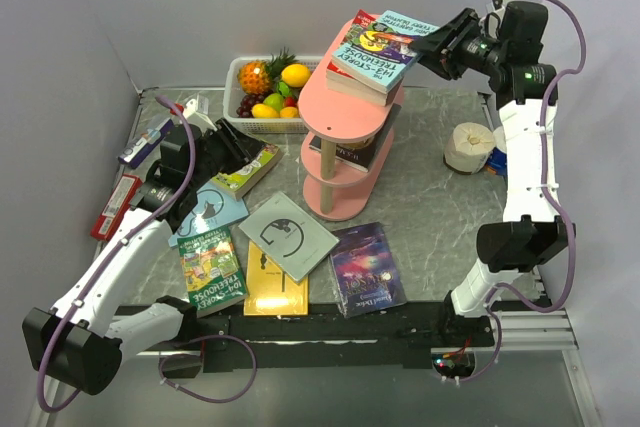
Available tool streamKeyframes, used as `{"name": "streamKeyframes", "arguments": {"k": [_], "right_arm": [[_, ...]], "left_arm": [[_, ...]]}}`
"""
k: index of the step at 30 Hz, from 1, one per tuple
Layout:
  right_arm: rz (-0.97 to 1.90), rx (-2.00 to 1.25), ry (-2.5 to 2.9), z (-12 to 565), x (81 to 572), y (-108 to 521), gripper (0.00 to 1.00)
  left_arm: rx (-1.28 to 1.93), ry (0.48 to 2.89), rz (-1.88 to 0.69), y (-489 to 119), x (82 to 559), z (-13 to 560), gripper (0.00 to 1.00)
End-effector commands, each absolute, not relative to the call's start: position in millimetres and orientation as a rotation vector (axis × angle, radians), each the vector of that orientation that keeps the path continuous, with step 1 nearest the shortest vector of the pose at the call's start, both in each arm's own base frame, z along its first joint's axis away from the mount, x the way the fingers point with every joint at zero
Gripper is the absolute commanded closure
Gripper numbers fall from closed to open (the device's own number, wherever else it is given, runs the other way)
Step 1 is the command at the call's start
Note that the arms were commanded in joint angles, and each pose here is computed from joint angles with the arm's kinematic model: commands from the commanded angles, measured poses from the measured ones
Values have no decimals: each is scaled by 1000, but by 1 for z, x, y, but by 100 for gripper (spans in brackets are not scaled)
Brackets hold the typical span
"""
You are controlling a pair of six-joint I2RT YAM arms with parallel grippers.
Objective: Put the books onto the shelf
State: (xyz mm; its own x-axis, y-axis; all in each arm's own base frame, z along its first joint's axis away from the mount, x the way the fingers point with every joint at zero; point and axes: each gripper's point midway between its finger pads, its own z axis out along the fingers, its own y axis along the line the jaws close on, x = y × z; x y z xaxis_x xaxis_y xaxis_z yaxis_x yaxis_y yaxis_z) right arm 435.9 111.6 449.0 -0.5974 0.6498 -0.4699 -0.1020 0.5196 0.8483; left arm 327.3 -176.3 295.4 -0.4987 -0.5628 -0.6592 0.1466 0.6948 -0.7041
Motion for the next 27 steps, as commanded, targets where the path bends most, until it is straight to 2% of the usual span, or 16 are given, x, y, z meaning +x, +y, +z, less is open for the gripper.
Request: {"name": "streamKeyframes", "arguments": {"k": [1, 8, 12, 18, 23, 26, 27], "right_arm": [[1136, 399, 1845, 476, 433, 108, 53], [1127, 408, 1861, 473, 444, 108, 52], [1117, 415, 1896, 464, 451, 107, 39], [1071, 429, 1928, 451, 452, 102, 28], [1023, 442, 1927, 450, 447, 97, 30], [1021, 445, 1927, 449, 444, 97, 35], [1024, 440, 1916, 451, 444, 97, 41]], "left_arm": [[-314, 1865, -936, -179, 327, 310, 57], [-315, 1863, -938, -179, 327, 311, 57], [-314, 1870, -931, -178, 327, 309, 57], [-314, 1874, -922, -178, 329, 307, 57], [-316, 1875, -930, -179, 330, 307, 57], [-315, 1878, -935, -180, 330, 306, 57], [-316, 1878, -936, -180, 330, 305, 57]]}}
